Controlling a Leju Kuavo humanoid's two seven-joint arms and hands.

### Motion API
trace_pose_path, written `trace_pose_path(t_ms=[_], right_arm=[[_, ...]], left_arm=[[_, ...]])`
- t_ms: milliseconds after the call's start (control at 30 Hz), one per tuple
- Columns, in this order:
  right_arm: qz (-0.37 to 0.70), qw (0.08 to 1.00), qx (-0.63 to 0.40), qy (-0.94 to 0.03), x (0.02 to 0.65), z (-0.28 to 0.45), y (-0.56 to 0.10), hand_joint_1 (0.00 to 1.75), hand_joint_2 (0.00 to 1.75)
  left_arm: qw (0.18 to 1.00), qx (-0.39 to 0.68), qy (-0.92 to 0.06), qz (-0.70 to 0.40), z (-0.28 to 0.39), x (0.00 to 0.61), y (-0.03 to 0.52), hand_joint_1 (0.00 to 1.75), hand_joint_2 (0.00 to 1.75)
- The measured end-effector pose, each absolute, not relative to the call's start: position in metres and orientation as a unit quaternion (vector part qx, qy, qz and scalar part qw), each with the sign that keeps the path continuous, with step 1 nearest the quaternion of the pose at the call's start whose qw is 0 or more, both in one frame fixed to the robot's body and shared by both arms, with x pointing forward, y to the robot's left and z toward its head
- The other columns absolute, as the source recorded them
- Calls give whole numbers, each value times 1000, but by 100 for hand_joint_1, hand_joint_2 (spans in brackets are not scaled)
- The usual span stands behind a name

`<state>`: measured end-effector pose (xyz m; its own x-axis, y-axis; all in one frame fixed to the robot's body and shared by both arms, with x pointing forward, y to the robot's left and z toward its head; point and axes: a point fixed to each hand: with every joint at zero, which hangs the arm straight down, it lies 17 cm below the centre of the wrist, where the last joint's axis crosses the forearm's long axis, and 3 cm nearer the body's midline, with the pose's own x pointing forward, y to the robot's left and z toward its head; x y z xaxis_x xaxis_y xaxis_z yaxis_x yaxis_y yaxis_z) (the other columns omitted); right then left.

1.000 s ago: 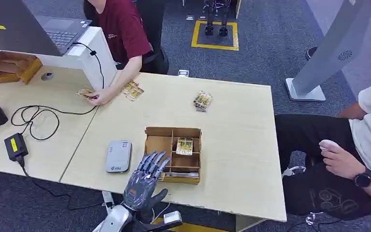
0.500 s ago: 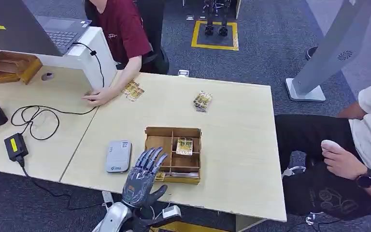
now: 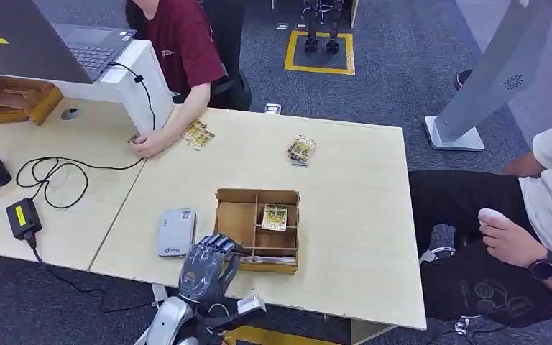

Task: Pass the card to the sensor for recognition and then transmit it.

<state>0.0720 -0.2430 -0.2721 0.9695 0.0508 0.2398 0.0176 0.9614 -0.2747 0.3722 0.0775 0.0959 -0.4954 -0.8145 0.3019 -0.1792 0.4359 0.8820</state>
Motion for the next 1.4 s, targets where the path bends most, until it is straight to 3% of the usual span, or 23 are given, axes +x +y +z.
trace_pose_path(t_ms=[1300, 1400], right_arm=[[35, 981, -141, -129, 78, -272, -244, 0, 0], [41, 980, -144, -130, 78, -272, -245, 0, 0]], left_arm=[[383, 312, -764, -415, 98, 378, 73, 175, 175], [367, 321, -783, -387, 132, 388, 78, 175, 175]])
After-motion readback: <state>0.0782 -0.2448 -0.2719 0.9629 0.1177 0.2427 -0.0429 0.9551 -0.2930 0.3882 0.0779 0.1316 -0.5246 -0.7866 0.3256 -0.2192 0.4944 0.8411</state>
